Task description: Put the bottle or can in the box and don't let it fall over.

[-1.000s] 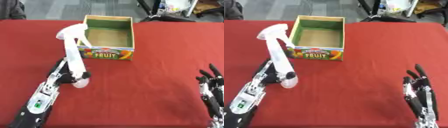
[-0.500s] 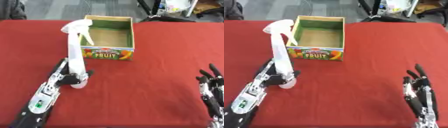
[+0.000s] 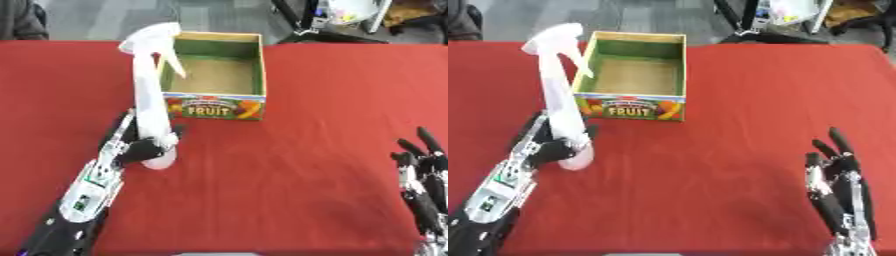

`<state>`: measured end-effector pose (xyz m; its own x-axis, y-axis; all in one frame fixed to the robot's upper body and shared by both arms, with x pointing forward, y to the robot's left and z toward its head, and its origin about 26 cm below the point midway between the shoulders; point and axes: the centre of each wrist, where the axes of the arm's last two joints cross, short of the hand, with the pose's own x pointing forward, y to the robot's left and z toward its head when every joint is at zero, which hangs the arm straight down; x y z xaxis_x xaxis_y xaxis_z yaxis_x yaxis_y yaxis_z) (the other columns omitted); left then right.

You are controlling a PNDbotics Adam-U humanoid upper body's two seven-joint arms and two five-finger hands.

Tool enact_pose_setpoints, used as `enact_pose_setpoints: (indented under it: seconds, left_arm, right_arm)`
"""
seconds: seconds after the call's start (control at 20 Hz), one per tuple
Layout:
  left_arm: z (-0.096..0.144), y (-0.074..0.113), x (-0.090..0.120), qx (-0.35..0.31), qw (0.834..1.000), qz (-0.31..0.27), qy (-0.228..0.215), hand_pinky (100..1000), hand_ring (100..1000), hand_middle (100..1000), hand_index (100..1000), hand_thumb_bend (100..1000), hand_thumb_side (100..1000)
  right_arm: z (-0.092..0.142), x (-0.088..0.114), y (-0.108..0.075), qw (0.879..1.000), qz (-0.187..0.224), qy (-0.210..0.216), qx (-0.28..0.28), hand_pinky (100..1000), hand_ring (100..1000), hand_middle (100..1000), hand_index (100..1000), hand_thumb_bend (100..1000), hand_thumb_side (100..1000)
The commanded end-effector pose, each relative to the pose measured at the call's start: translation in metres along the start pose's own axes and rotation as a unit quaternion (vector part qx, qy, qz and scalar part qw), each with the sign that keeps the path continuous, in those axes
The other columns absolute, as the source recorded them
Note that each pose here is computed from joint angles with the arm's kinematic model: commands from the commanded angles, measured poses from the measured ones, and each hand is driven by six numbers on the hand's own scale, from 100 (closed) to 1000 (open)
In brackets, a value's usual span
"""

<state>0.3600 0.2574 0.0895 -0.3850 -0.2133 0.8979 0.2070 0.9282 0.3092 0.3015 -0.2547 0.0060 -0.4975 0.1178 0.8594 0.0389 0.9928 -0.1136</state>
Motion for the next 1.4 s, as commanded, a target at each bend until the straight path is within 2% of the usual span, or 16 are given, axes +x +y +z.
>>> enact_pose_setpoints:
  seconds: [0.05,0.25,0.45,0.75,1.1,1.15,1.25,1.35,1.4]
  left_arm:
    - [-0.018,0.025,0.039,0.011,0.998,-0.031,-0.054,193,100,100,286,100,100]
    - [-0.047,0.051,0.074,0.035,0.995,-0.050,-0.082,217,100,100,286,100,100]
    - [-0.080,0.075,0.083,0.072,0.993,-0.061,-0.063,248,100,100,285,100,100]
    - [-0.116,0.094,0.067,0.114,0.992,-0.042,-0.042,319,100,100,292,100,100]
    - [-0.128,0.099,0.048,0.124,0.991,-0.041,-0.026,416,100,100,333,103,100]
    - [-0.128,0.098,0.046,0.121,0.992,-0.042,-0.024,446,100,104,353,165,100]
    - [-0.127,0.097,0.040,0.113,0.992,-0.045,-0.016,465,114,121,369,213,100]
    - [-0.126,0.094,0.033,0.101,0.993,-0.053,-0.006,488,130,130,382,340,100]
    - [-0.125,0.093,0.030,0.095,0.994,-0.057,-0.003,491,135,132,385,351,100]
  right_arm:
    - [-0.007,0.006,-0.003,1.000,0.004,-0.015,0.007,792,889,1000,949,100,470]
    - [-0.009,0.006,0.000,1.000,0.000,-0.016,0.012,792,890,1000,949,100,470]
    - [-0.014,0.008,0.008,0.999,-0.012,-0.021,0.024,792,890,1000,949,100,470]
    - [-0.025,0.012,0.021,0.998,-0.032,-0.035,0.040,792,889,1000,949,100,470]
    - [-0.032,0.016,0.031,0.996,-0.049,-0.046,0.053,792,889,1000,949,100,470]
    - [-0.032,0.016,0.031,0.996,-0.050,-0.046,0.053,792,889,1000,949,100,470]
    - [-0.033,0.016,0.031,0.996,-0.050,-0.047,0.054,792,889,1000,949,100,470]
    - [-0.033,0.016,0.032,0.996,-0.051,-0.047,0.054,792,889,1000,949,100,470]
    - [-0.033,0.016,0.032,0.996,-0.051,-0.047,0.055,792,889,1000,949,100,470]
